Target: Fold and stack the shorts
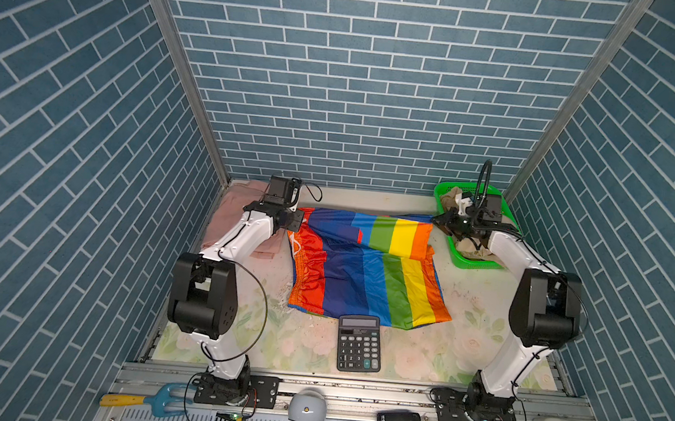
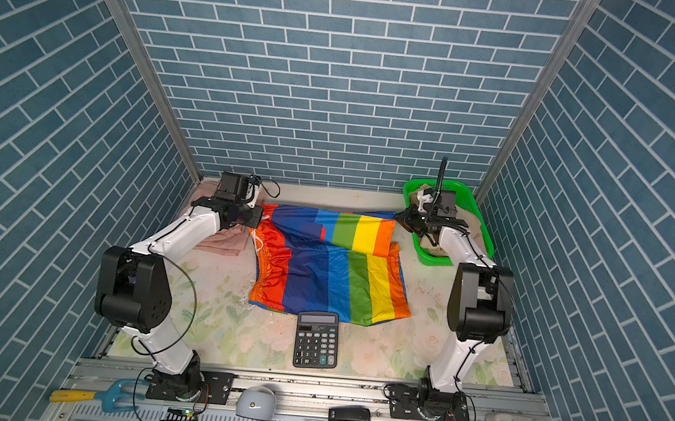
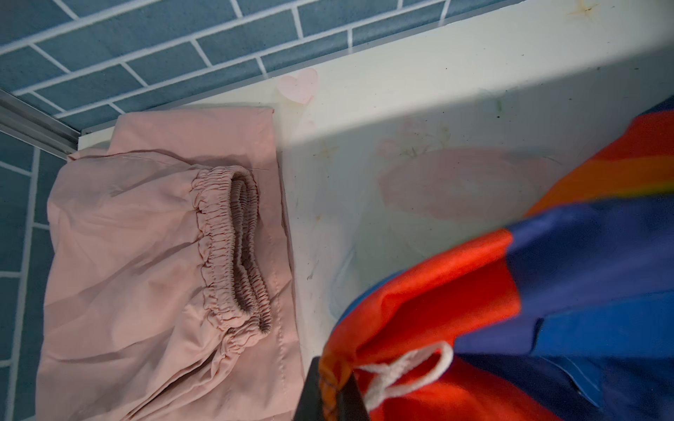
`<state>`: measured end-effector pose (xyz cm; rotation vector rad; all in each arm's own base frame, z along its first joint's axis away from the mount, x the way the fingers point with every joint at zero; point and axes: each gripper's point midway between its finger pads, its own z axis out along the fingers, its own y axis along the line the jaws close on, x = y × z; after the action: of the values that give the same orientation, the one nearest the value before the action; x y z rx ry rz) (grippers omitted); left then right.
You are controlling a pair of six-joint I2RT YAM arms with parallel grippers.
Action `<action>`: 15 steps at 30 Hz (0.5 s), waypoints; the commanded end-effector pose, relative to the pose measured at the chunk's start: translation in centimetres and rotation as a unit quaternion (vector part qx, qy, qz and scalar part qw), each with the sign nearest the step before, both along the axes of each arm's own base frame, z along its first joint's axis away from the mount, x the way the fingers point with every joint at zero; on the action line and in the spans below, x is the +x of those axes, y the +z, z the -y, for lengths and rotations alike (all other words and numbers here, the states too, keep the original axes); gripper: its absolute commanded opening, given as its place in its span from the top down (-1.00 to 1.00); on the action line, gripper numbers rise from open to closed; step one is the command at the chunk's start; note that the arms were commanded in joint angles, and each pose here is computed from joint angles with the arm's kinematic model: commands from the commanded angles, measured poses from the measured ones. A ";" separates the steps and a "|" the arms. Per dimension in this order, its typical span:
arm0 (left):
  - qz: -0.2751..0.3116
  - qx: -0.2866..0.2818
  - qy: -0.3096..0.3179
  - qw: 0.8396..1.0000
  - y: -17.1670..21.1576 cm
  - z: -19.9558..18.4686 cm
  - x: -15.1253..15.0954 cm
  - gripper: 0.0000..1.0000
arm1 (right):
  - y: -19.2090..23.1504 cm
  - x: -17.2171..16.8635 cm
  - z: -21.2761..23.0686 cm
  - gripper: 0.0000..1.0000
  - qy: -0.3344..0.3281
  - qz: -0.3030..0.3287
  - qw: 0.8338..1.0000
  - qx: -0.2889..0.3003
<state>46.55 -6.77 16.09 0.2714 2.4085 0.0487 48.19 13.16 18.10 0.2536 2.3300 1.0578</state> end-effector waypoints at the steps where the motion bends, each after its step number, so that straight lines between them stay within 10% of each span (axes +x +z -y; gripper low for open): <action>1: 0.006 0.060 0.069 0.996 0.6 -3.2 0.2 1.00 | -0.1 -2.4 1.1 1.00 -0.023 -0.022 0.999 0.003; 15: -0.006 0.044 0.077 0.996 -0.2 -2.0 0.2 1.00 | -9.2 -10.7 1.6 1.00 -0.021 -0.136 0.985 -0.102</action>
<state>46.40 -6.51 15.38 0.1966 2.4472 0.1243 37.74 13.51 9.84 0.3758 2.6038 0.9595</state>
